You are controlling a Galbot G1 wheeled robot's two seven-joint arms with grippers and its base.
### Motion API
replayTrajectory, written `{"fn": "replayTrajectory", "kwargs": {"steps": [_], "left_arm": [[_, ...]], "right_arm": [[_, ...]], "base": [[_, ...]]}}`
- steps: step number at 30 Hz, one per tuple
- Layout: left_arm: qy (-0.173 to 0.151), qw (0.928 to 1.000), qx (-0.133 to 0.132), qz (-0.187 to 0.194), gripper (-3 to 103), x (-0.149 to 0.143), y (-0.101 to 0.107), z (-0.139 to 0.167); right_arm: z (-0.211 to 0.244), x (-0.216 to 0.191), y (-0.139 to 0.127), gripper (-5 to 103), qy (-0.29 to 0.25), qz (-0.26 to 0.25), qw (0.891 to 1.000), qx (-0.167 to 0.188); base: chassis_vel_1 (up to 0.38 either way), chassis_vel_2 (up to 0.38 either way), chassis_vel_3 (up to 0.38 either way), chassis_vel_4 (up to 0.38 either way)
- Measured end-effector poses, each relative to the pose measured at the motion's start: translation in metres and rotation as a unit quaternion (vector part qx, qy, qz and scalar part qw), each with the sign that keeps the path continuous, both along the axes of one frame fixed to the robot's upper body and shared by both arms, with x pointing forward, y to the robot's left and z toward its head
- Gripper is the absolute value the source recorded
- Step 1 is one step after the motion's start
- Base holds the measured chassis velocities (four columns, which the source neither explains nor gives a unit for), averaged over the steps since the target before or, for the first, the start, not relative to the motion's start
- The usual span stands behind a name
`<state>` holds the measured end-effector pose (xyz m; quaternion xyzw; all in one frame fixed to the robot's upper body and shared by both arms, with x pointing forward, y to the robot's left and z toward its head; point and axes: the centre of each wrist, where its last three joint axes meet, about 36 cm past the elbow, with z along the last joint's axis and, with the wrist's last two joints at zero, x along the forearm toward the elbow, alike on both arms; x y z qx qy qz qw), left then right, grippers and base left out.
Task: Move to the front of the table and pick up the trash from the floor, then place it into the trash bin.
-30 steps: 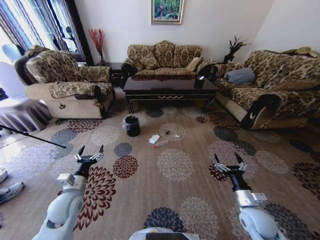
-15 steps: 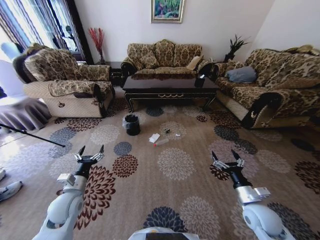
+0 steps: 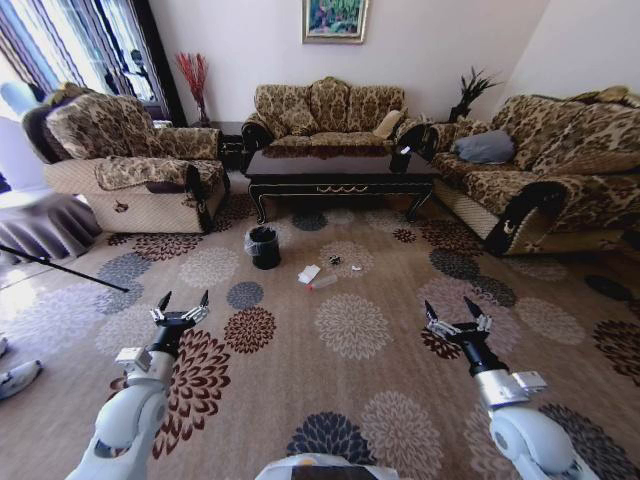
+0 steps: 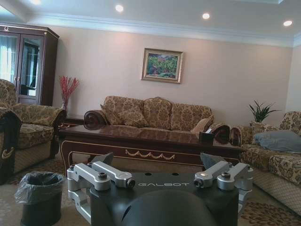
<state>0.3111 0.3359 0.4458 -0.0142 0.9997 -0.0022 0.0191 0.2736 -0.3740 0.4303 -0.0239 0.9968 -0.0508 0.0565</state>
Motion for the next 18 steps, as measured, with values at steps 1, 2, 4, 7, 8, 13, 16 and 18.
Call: {"fn": "replayTrajectory", "kwargs": {"steps": [1, 2, 4, 7, 8, 13, 16, 18], "left_arm": [[0.000, 1.0000, 0.000, 0.000, 100, 0.0000, 0.0000, 0.0000], [0.000, 1.0000, 0.000, 0.000, 100, 0.0000, 0.0000, 0.0000], [-0.001, 1.0000, 0.000, 0.000, 100, -0.0002, -0.0005, 0.0007], [-0.002, 1.0000, -0.001, -0.001, 100, -0.0003, -0.0008, 0.0013], [-0.002, 1.0000, -0.001, -0.001, 100, -0.0003, -0.0008, 0.0013], [-0.003, 1.0000, -0.001, 0.000, 100, -0.0004, -0.0009, 0.0013], [-0.002, 1.0000, -0.001, -0.001, 100, -0.0004, -0.0013, 0.0010], [-0.002, 1.0000, -0.001, -0.001, 100, -0.0003, -0.0012, 0.0008]], "right_arm": [[0.0000, 0.0001, -0.0001, 100, -0.001, 0.000, 1.000, 0.000], [0.0001, 0.0004, -0.0002, 100, -0.003, 0.000, 1.000, 0.000], [0.0005, 0.0009, -0.0005, 100, -0.006, 0.000, 1.000, 0.000], [0.0005, 0.0011, -0.0014, 100, -0.007, -0.001, 1.000, -0.001], [0.0005, 0.0011, -0.0014, 100, -0.007, -0.001, 1.000, -0.001], [-0.0010, 0.0015, -0.0032, 100, -0.007, -0.004, 1.000, -0.001], [-0.0022, 0.0019, -0.0041, 100, -0.007, -0.006, 1.000, -0.001], [-0.0027, 0.0019, -0.0039, 100, -0.007, -0.006, 1.000, -0.001]], "base": [[0.000, 0.000, 0.000, 0.000], [0.000, 0.000, 0.000, 0.000], [0.000, 0.000, 0.000, 0.000], [0.000, 0.000, 0.000, 0.000], [0.000, 0.000, 0.000, 0.000], [0.000, 0.000, 0.000, 0.000], [0.000, 0.000, 0.000, 0.000], [0.000, 0.000, 0.000, 0.000]]}}
